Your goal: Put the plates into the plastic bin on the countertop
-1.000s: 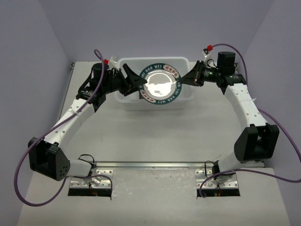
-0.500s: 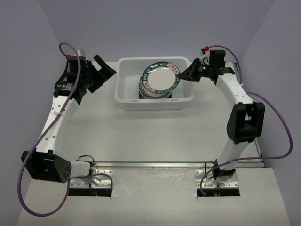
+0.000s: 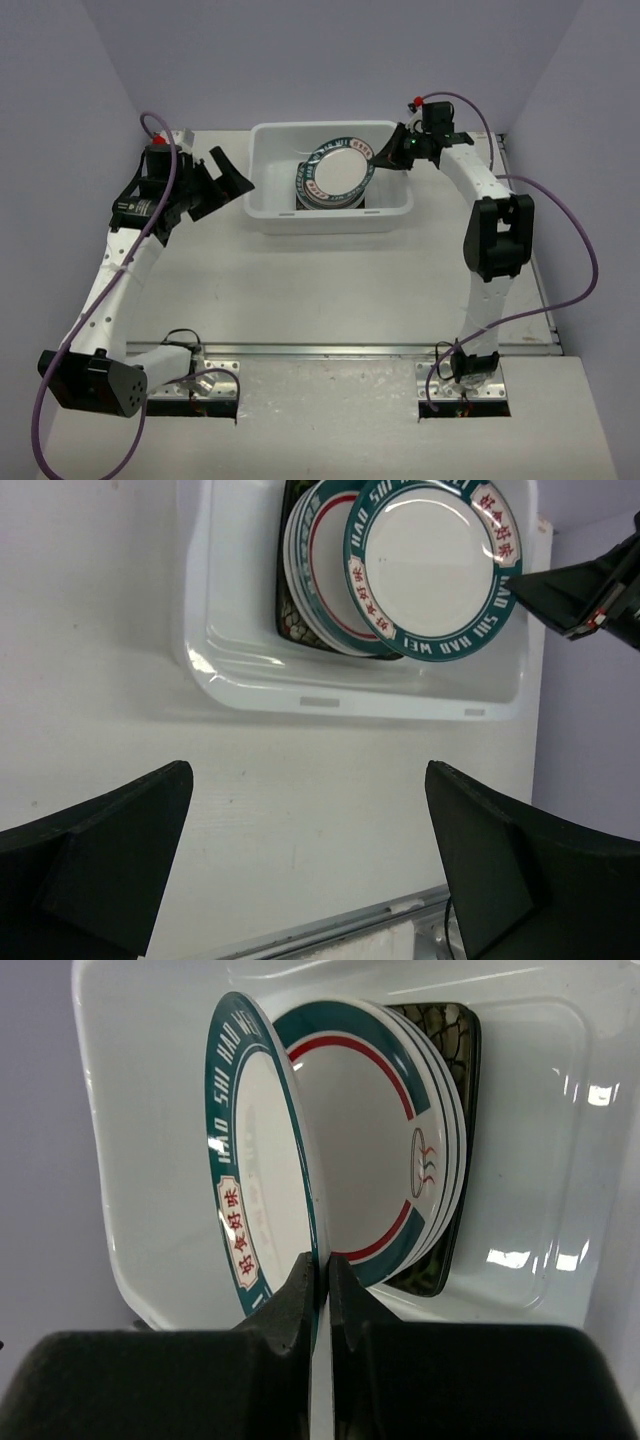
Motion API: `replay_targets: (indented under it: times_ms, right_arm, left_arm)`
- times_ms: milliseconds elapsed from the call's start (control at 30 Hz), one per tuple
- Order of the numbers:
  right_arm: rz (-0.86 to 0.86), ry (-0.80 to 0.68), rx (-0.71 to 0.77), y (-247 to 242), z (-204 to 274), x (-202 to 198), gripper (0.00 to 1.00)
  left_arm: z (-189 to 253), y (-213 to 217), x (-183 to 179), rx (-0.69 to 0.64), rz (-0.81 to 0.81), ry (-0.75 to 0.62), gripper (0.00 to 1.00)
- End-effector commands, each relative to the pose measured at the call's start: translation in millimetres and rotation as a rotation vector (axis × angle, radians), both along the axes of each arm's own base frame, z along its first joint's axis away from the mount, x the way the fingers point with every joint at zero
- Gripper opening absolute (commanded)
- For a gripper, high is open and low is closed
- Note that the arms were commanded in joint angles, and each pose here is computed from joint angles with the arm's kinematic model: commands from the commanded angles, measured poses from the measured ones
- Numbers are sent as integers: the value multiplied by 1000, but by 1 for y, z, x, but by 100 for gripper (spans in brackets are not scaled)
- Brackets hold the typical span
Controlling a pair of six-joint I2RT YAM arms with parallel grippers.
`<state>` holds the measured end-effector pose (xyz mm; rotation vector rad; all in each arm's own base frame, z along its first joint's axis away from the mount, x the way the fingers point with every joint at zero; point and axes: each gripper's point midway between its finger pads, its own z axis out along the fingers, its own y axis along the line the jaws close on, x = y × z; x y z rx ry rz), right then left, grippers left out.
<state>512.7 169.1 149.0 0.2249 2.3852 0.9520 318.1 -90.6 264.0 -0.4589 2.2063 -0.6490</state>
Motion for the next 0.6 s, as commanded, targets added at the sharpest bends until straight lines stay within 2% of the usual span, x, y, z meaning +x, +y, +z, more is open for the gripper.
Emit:
replay_targets:
  times_ms: [0,33,100,200,267,467,567]
  right_arm:
    - [35,-96,-2,7,26,18,16]
    - [47,-104,1,9,29,19,20]
    - [63,-117,-38,10,35,22,38]
    - [32,-129,-103,4,41,23,87]
    - [35,-120,-122,4,45,20,97]
    - [71,-92,-225,10,35,7,99]
    - [70,-133,-251,8,60,-4,99]
  left_arm:
    - [3,-8,-7,-12,-60,-21,100]
    - [2,-9,-7,-14,-63,-20,100]
    - [2,-10,-6,-15,-69,-21,100]
    - [0,-11,-4,-19,-77,-9,100]
    - [0,-11,-2,-16,-81,-8,100]
    - [5,-5,10,32,-72,-16,100]
    - [10,3,18,87,-58,-18,100]
